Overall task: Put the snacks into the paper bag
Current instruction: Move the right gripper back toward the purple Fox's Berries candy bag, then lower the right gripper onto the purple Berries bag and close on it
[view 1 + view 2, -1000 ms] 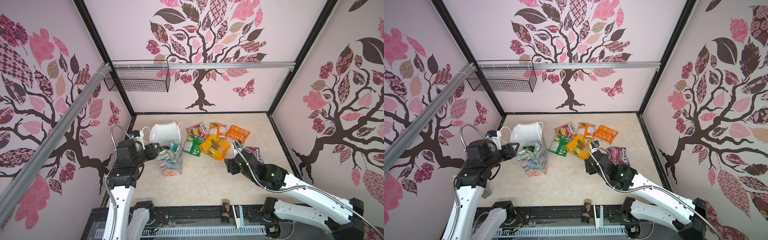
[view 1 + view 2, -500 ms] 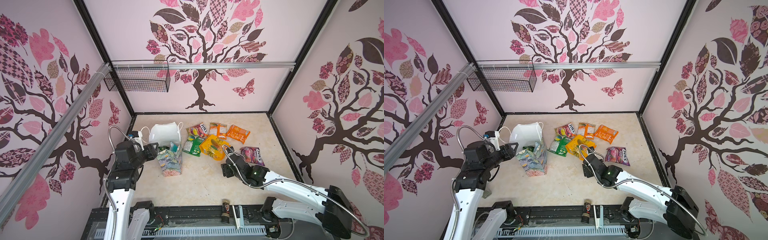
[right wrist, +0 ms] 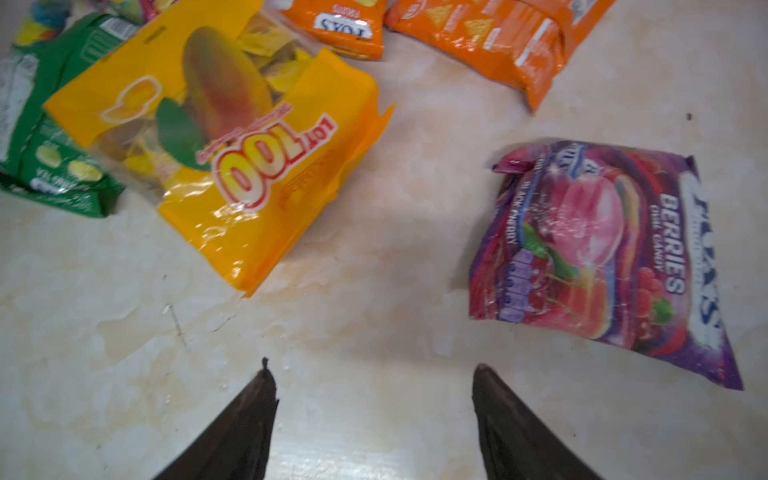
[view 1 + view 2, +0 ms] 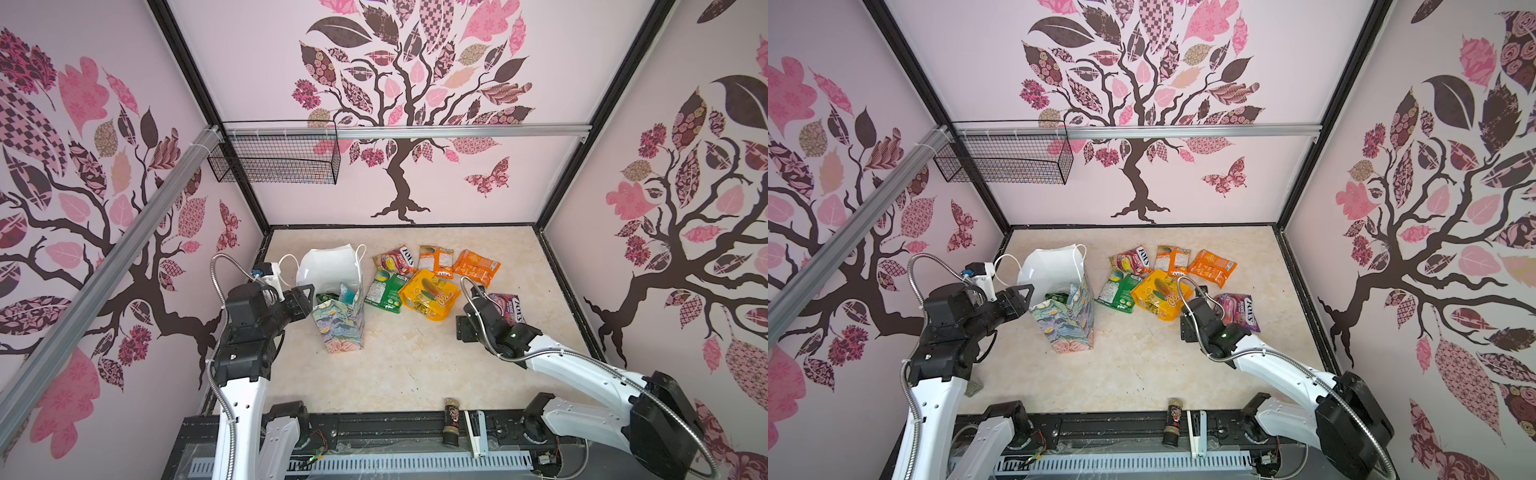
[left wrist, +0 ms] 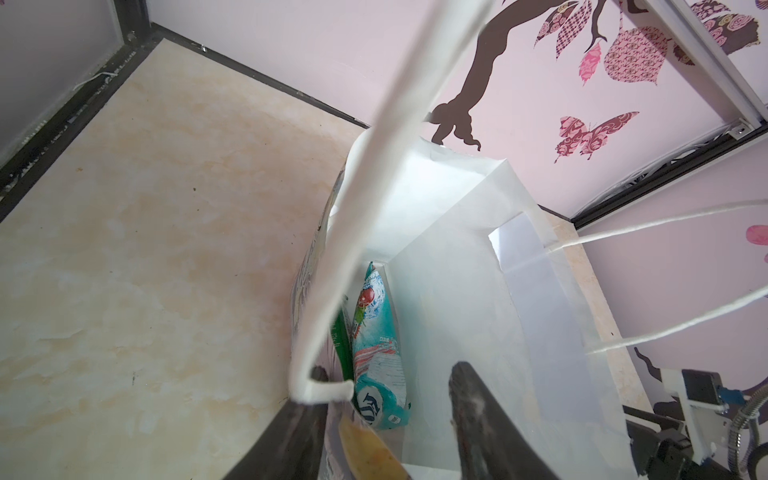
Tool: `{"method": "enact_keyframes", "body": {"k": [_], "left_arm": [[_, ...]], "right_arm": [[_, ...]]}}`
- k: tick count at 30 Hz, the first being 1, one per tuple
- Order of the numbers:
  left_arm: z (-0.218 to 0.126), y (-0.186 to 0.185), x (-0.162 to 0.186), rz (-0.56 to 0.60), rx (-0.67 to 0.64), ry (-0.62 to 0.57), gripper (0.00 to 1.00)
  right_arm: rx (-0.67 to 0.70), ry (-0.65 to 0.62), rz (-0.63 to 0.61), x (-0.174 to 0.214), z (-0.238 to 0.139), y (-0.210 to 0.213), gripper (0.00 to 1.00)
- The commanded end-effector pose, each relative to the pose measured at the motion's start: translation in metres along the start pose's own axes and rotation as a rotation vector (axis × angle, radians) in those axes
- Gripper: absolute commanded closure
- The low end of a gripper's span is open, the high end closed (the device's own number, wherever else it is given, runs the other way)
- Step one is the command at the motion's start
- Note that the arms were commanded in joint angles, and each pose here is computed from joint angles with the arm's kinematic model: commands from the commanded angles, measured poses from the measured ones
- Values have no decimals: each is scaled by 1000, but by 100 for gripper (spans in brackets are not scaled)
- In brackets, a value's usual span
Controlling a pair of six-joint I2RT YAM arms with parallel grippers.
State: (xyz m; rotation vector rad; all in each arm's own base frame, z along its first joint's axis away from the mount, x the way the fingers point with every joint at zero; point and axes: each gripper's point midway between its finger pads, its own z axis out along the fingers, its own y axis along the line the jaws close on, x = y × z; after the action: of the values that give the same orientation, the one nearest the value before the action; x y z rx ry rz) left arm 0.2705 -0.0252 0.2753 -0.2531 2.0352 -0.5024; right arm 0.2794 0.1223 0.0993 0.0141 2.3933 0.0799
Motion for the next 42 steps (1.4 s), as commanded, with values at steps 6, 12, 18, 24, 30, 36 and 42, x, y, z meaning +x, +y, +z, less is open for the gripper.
{"method": "enact_keyframes", "body": {"k": [6, 12, 18, 24, 30, 36, 42], "left_arm": [[3, 2, 1, -5, 14, -6, 48], [3, 4, 0, -10, 14, -10, 48], [3, 5, 0, -14, 13, -10, 48], [2, 5, -1, -12, 13, -13, 48], [3, 5, -1, -12, 14, -13, 48], [3, 5, -1, -14, 12, -13, 48], [3, 5, -1, -16, 15, -14, 48]], "right_arm": [[73, 4, 141, -26, 24, -55, 18], [138, 31, 169, -42, 50, -79, 15], [144, 53, 194, -48, 70, -92, 14], [112, 149, 183, -35, 96, -86, 11], [52, 237, 197, -23, 103, -74, 11], [-71, 275, 246, -5, 91, -54, 11], [-168, 281, 306, 19, 64, -42, 11]]}}
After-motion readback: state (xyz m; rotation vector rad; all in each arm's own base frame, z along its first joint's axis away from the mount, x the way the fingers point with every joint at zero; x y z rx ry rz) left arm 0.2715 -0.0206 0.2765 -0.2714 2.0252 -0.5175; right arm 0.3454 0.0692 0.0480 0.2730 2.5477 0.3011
